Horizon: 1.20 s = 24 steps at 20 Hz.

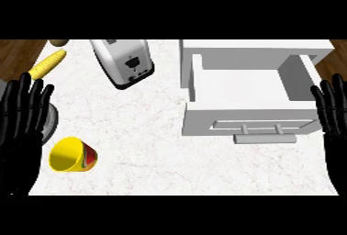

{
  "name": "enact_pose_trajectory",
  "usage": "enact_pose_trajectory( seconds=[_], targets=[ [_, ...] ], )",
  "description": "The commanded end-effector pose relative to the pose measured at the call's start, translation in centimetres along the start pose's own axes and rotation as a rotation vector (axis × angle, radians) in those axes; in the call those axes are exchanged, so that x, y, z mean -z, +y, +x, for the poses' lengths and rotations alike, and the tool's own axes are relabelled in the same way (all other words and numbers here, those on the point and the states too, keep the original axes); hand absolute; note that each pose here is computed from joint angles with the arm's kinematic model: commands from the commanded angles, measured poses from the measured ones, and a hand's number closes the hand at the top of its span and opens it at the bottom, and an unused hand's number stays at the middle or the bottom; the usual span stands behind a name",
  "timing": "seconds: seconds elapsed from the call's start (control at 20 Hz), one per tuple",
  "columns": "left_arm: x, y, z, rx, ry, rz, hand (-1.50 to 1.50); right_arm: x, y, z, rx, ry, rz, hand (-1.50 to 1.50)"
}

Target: Pick up the cup, place it into the drawer and close the drawer

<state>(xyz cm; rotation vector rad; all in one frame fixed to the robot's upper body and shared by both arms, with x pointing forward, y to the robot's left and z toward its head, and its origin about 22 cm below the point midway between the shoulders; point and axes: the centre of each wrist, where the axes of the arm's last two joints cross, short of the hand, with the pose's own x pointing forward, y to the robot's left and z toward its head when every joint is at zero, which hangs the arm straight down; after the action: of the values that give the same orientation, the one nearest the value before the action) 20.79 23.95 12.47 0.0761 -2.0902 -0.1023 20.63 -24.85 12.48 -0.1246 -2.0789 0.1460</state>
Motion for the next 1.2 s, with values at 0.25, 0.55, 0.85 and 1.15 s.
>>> enact_pose_trajectory(
  seconds=[0.25, 0.55, 0.85, 1.15],
  targets=[
    [-1.8, 4.9, 1.2, -0.127, -0.063, -0.21, -1.5, 0.9, 1.6, 0.2, 0.089, -0.005, 0.048, -1.5],
    [-2.5, 5.4, -1.7, -0.32, 0.101, -0.154, -1.5, 0.5, 1.9, 1.1, 0.206, 0.057, 0.098, -1.5],
    [-1.4, 4.5, -3.1, -0.345, 0.097, -0.169, -1.5, 1.1, 2.4, -0.5, 0.193, 0.072, 0.092, -1.5],
    [-2.0, 5.0, -1.0, -0.315, 0.125, -0.141, -1.5, 2.0, 2.4, -0.2, 0.204, 0.067, 0.104, -1.5]
  ],
)
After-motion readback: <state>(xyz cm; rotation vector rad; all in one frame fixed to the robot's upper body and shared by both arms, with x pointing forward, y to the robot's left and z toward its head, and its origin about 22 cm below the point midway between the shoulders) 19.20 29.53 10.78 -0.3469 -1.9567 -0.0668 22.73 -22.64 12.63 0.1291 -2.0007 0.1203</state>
